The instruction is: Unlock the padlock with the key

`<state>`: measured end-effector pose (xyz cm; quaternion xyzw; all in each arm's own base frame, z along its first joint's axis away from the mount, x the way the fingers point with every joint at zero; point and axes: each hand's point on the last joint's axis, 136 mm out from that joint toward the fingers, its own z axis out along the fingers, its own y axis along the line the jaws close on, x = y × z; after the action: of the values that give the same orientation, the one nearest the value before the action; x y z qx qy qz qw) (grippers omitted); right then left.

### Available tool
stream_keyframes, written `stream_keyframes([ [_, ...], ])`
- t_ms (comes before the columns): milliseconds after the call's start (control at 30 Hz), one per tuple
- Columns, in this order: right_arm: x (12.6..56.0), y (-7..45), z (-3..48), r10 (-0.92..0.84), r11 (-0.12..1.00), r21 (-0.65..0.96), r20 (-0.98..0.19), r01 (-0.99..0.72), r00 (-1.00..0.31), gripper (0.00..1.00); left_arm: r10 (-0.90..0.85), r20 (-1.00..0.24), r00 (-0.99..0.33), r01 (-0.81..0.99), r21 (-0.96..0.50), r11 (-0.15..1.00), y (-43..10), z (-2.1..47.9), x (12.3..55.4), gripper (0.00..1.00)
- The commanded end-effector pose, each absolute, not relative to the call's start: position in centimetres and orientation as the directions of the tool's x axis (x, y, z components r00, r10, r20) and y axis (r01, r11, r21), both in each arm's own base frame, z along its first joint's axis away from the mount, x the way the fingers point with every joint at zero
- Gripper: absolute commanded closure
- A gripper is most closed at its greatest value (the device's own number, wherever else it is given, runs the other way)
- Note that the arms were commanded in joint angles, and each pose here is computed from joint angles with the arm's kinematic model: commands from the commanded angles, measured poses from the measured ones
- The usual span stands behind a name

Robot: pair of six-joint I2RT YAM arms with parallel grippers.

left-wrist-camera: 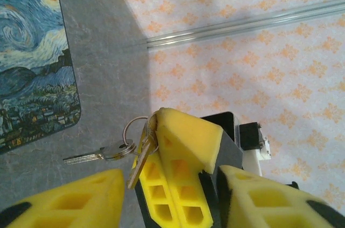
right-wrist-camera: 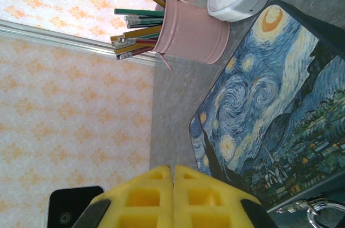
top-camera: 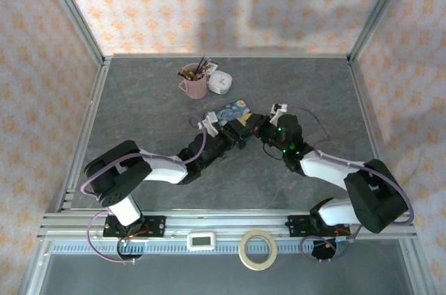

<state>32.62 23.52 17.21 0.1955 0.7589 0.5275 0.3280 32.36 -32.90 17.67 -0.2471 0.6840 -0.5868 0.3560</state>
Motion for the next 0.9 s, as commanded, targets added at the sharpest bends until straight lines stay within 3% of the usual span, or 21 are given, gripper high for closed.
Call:
stream_keyframes([
  [0, 32.7, 23.7, 18.0, 0.655, 0.335, 0.940, -0.288, -0.073, -0.698, 1.00, -0.767, -0.184, -0.614, 0.118, -0.983, 0.141, -33.0, 19.2, 32.8, 0.64],
  [200, 32.6, 23.8, 17.7, 0.657, 0.330, 0.942, -0.279, -0.066, -0.701, 1.00, -0.773, -0.179, -0.609, 0.111, -0.984, 0.141, -32.7, 18.9, 33.0, 0.81],
  [333, 32.6, 23.8, 17.7, 0.654, 0.331, 0.942, -0.278, -0.065, -0.704, 1.00, -0.773, -0.175, -0.610, 0.108, -0.985, 0.137, -32.5, 18.8, 33.0, 1.00],
  [433, 32.5, 23.9, 17.8, 0.643, 0.341, 0.936, -0.295, -0.080, -0.707, 1.00, -0.771, -0.182, -0.610, 0.112, -0.983, 0.144, -32.1, 18.7, 33.2, 1.00],
  [467, 32.5, 23.9, 18.0, 0.633, 0.357, 0.929, -0.316, -0.096, -0.706, 0.96, -0.770, -0.188, -0.610, 0.116, -0.982, 0.148, -31.7, 18.7, 33.3, 1.00],
  [567, 32.6, 23.3, 18.7, 0.571, 0.439, 0.882, -0.420, -0.170, -0.705, 0.61, -0.755, -0.233, -0.613, 0.141, -0.972, 0.186, -30.3, 18.7, 33.5, 1.00],
  [633, 32.7, 22.2, 19.1, 0.523, 0.499, 0.837, -0.496, -0.223, -0.693, 0.49, -0.724, -0.279, -0.631, 0.160, -0.960, 0.231, -29.6, 18.6, 33.5, 1.00],
  [767, 32.5, 20.9, 19.6, 0.394, 0.566, 0.754, -0.602, -0.332, -0.695, 0.49, -0.619, -0.371, -0.693, 0.201, -0.923, 0.328, -29.5, 17.9, 33.0, 1.00],
  [867, 31.4, 21.9, 20.2, 0.284, 0.508, 0.747, -0.616, -0.429, -0.735, 0.50, -0.503, -0.422, -0.754, 0.272, -0.898, 0.346, -30.2, 18.4, 32.4, 1.00],
])
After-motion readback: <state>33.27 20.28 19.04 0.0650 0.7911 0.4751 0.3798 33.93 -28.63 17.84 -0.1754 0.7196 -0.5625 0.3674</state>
